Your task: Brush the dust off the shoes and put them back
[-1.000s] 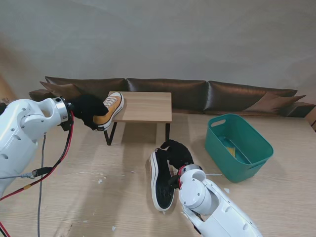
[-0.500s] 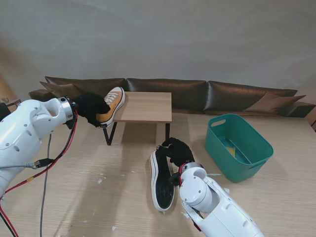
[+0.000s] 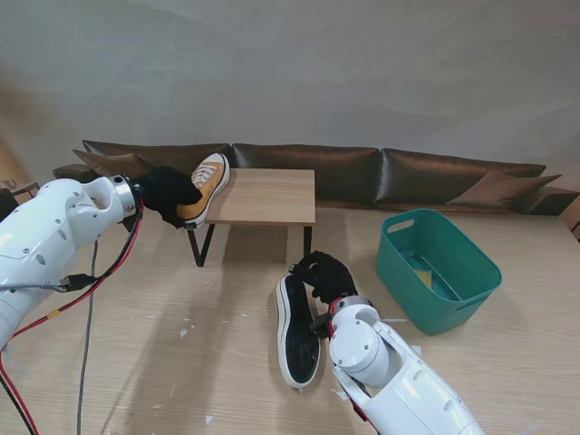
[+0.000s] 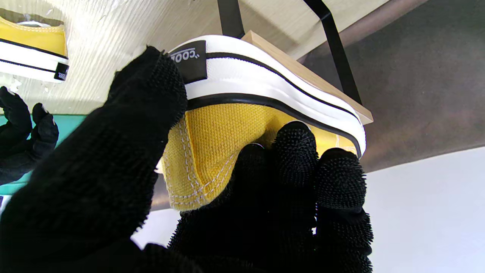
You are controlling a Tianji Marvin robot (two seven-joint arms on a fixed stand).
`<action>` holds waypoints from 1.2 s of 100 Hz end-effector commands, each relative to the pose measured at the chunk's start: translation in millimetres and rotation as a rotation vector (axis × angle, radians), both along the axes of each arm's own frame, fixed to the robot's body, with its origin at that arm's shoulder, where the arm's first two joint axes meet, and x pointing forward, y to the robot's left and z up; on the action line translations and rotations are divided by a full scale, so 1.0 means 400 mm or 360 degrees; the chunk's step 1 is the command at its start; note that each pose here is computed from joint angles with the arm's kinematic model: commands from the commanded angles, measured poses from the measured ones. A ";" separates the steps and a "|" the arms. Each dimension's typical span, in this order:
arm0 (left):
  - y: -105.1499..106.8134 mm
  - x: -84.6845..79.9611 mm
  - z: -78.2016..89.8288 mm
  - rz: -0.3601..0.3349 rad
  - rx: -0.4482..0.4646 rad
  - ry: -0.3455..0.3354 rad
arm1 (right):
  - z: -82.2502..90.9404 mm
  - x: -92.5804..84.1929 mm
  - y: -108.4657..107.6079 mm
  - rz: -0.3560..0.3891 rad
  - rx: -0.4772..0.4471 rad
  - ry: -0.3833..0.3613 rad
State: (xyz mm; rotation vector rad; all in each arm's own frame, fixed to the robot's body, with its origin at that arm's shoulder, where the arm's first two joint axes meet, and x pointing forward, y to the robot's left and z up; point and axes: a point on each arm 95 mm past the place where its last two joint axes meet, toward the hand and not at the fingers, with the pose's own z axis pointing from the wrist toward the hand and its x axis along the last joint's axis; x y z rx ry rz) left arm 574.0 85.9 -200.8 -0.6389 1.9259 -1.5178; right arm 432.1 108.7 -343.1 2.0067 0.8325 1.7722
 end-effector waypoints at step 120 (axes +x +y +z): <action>-0.078 0.032 0.001 -0.0172 -0.0139 0.0043 | 0.021 -0.012 -0.003 -0.0009 0.0042 0.0080</action>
